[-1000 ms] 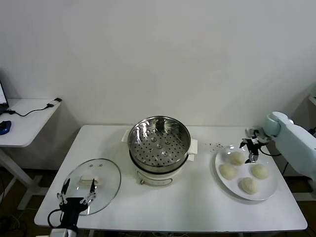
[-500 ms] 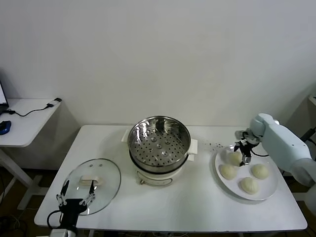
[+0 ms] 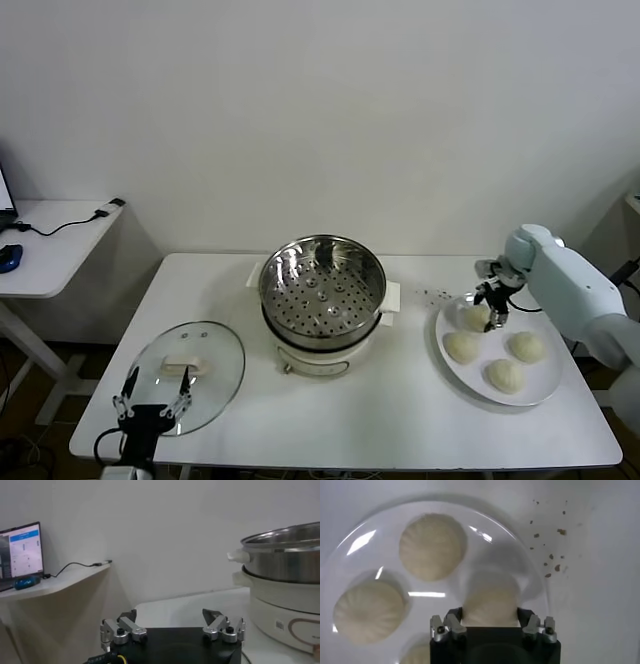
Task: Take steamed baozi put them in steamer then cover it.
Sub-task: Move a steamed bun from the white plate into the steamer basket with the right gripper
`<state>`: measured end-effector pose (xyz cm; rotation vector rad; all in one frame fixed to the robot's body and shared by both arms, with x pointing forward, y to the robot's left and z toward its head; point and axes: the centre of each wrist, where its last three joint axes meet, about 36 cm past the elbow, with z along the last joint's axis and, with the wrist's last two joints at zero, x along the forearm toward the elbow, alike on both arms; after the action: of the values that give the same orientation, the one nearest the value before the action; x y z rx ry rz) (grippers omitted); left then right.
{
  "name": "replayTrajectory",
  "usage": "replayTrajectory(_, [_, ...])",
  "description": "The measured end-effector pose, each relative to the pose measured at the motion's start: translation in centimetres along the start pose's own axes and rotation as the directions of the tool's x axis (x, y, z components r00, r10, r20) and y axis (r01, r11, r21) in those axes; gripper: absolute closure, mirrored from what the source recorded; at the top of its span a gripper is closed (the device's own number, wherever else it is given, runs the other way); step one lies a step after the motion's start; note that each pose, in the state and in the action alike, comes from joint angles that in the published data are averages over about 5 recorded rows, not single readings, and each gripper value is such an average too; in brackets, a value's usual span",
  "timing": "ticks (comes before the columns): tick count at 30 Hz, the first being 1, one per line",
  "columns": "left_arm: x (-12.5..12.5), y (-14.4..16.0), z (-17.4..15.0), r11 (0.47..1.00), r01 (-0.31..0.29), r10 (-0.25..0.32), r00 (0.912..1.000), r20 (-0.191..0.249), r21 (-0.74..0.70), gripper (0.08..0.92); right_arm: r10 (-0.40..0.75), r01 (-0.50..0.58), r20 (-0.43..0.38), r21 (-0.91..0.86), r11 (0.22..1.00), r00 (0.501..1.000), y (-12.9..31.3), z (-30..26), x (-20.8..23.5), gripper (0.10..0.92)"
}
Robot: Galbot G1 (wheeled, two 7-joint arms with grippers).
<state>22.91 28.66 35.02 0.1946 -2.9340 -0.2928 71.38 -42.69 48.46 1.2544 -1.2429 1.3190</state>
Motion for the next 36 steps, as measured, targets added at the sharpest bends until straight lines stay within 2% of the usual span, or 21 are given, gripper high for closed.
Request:
replayTrajectory(6, [0.3, 0.0, -0.1, 1.0, -0.004, 0.004, 1.0, 0.0, -0.002, 0.177, 0.044, -0.046, 0.012, 0.151, 0.988, 0.999, -2.8, -3.9, 5.6, 0.316])
replayTrajectory(11, [0.5, -0.1, -0.2, 1.0, -0.007, 0.007, 1.0, -0.001, -0.001, 0.177, 0.095, -0.097, 0.021, 0.322, 0.942, 0.995, -5.4, -9.1, 11.5, 0.317])
replayTrajectory(15, [0.7, -0.2, -0.3, 1.0, -0.008, 0.008, 1.0, -0.003, 0.0, 0.177, 0.138, -0.134, 0.026, 0.482, 0.866, 0.99, -7.1, -14.5, 16.1, 0.311])
replayTrajectory(20, [1.0, -0.2, -0.4, 1.0, -0.007, 0.007, 1.0, -0.003, 0.0, 0.177, 0.178, -0.151, 0.03, 0.673, 0.724, 0.984, -7.8, -21.8, 19.8, 0.31])
replayTrajectory(27, [1.1, -0.2, -0.4, 1.0, -0.008, 0.008, 1.0, -0.004, -0.001, 0.177, 0.211, -0.122, 0.018, 0.862, 0.492, 0.977, -7.1, -30.9, 21.0, 0.31])
replayTrajectory(36, [1.1, -0.1, -0.8, 1.0, -0.009, 0.009, 1.0, 0.001, -0.005, 0.177, 0.212, -0.067, 0.009, 0.962, 0.266, 0.977, -5.8, -38.8, 17.4, 0.31])
